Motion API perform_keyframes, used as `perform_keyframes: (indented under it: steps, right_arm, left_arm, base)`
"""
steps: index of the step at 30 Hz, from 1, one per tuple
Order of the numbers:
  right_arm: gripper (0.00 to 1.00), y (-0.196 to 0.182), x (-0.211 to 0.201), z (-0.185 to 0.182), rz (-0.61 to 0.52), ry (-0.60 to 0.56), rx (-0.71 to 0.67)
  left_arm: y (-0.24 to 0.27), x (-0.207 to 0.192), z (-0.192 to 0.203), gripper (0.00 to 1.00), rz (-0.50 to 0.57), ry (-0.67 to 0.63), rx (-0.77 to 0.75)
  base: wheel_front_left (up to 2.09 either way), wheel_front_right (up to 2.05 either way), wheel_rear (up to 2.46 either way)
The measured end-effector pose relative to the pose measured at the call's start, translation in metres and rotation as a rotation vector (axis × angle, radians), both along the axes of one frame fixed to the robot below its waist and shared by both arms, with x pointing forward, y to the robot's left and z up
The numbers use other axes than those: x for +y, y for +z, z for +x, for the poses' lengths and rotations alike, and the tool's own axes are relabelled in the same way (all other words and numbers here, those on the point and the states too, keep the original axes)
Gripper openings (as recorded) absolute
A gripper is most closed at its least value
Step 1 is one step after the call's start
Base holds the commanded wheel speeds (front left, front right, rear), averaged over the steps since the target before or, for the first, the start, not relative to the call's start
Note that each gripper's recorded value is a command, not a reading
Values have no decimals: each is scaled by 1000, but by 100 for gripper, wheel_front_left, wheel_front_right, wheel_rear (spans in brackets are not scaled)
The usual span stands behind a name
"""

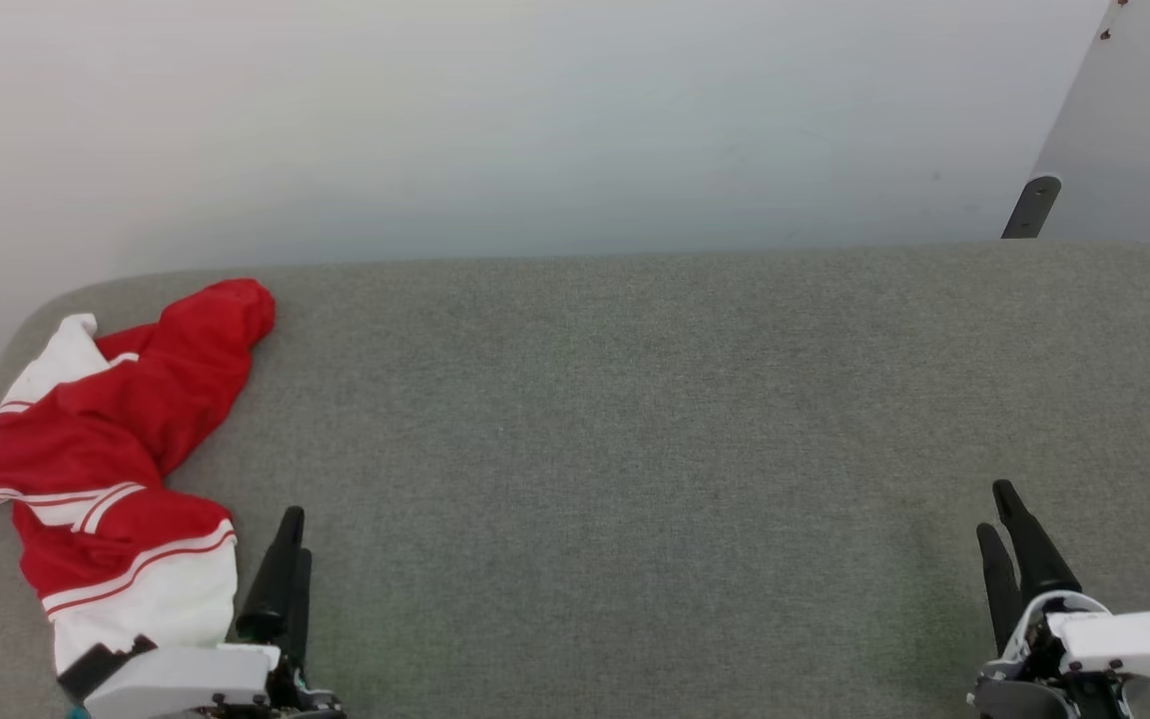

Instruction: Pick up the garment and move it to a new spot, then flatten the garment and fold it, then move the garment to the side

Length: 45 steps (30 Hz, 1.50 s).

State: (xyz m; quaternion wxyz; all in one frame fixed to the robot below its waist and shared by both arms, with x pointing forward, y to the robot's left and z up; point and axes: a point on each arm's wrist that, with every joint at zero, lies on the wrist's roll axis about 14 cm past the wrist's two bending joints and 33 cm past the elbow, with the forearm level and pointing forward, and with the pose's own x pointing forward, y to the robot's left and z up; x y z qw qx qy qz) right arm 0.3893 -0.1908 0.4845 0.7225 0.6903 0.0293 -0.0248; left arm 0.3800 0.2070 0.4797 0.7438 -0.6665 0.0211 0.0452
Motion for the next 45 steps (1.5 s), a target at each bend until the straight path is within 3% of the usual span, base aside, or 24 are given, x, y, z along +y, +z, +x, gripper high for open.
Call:
perform_keyframes:
  steps: [36,45]
  right_arm:
    - [100,41,13,33,-807,88,-139]
    - [100,45,13,37,-957,83,-158]
  left_arm:
    - [30,2,18,100,760,-37,-56]
    - [34,-1,20,100,928,-49,-68]
  base:
    - [0,0,0]
    - [0,0,0]
